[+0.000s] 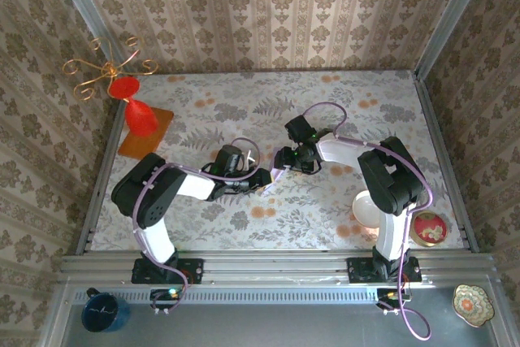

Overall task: Fold a paper plane with a square sheet of paper (pick it up from the middle)
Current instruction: Fold the wing for the fifth time at the center of the table.

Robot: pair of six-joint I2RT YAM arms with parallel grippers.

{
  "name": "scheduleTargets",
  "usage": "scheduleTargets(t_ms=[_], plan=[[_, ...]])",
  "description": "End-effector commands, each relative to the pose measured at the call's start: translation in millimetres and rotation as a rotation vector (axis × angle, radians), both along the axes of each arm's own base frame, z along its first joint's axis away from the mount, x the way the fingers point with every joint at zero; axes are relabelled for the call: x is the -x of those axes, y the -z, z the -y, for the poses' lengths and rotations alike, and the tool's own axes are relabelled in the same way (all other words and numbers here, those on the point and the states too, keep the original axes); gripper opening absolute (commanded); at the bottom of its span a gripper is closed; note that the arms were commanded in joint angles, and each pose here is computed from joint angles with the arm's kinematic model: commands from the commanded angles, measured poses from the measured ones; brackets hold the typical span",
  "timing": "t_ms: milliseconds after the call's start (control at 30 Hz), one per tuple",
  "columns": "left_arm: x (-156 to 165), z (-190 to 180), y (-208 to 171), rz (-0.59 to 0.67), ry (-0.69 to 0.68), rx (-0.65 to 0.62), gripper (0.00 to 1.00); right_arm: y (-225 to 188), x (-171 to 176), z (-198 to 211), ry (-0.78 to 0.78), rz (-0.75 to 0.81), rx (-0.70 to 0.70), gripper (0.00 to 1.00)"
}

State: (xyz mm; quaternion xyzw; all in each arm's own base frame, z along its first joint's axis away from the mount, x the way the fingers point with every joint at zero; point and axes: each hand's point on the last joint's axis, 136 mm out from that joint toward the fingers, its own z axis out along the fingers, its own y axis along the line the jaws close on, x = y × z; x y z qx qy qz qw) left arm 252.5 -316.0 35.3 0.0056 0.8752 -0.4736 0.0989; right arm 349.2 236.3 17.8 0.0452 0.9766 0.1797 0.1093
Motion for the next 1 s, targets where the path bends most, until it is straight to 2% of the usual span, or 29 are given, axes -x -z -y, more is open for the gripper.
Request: scheduleTargets(t_ms=[0, 267, 667, 967], plan=[[-2, -7, -4, 0.029, 0.005, -0.051, 0.27, 53, 14, 22, -0.007, -0.072, 0.136, 0.62], [2, -16, -7, 0.053, 0.013, -0.121, 0.3, 43, 11, 14, -0.029, -0.053, 0.11, 0.64], [24, -14, -2, 0.074, 0.099, -0.226, 0.34, 42, 10, 9, -0.045, -0.061, 0.106, 0.66], [20, -15, -8, 0.121, 0.114, -0.301, 0.32, 49, 11, 12, -0.04, -0.08, 0.131, 0.66]])
